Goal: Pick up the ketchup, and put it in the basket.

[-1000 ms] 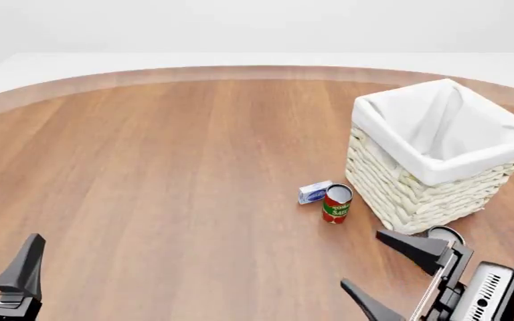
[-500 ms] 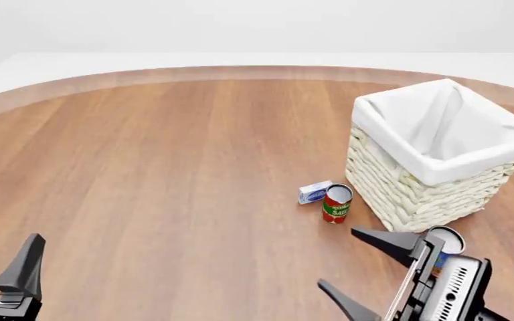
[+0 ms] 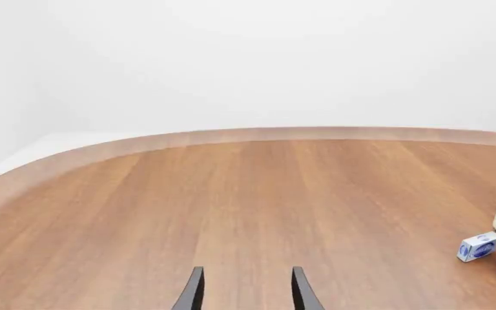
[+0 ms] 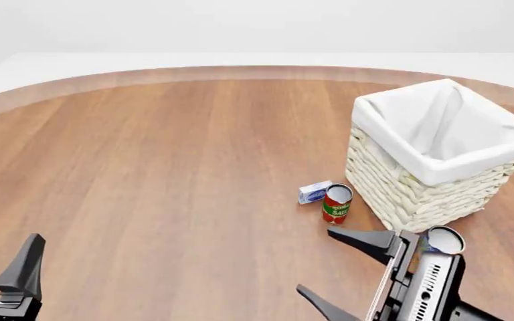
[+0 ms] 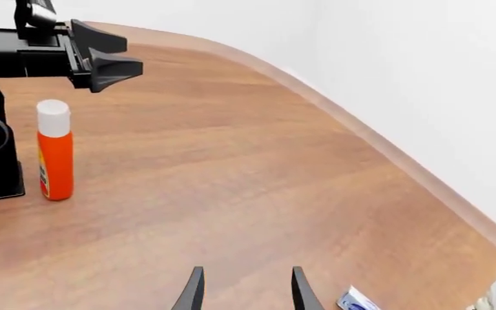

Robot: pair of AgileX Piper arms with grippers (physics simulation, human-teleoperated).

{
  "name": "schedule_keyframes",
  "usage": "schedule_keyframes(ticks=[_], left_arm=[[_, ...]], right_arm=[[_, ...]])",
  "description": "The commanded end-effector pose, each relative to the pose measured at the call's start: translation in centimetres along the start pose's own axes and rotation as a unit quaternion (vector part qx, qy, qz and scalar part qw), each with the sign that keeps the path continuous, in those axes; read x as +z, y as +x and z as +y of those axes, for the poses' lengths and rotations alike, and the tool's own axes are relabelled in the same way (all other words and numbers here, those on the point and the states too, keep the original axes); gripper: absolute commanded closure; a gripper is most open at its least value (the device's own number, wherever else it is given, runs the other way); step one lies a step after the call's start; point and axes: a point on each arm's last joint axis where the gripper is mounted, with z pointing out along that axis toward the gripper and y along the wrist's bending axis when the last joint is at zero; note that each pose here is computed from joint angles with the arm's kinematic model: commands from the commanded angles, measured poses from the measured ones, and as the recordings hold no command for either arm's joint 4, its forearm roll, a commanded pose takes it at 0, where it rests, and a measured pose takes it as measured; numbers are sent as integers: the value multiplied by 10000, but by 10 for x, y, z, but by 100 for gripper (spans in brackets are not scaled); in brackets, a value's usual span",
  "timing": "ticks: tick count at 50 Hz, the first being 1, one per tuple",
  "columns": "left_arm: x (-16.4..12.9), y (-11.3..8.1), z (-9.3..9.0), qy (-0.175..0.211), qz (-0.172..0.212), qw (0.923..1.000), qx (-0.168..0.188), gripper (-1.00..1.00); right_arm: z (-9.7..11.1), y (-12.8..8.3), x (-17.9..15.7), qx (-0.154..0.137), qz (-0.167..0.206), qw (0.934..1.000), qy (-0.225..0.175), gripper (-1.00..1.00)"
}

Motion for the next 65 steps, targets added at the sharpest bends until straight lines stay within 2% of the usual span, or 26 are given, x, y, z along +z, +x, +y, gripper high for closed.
schedule_keyframes(ticks=[1,10,16,27,50,65], left_arm=[[0,0,0,0,0,10000,0,-100],[0,0,0,0,0,10000,0,-100],[0,0,0,0,0,10000,0,-100],[0,0,0,0,0,10000,0,-100],[0,0,0,0,0,10000,0,-100],[0,0,0,0,0,10000,0,-100]], right_arm=[[4,-2,5,-65,-31,9999,-135,-100],[9,-4,11,-51,-13,9995,-312,-100],[13,-4,16,-185,-54,9990,-394,-100],[23,-9,29,-250,-96,9974,-676,-100],[26,-10,31,-218,-100,9967,-770,-100],[44,-15,57,-161,2,9934,-1138,-100]])
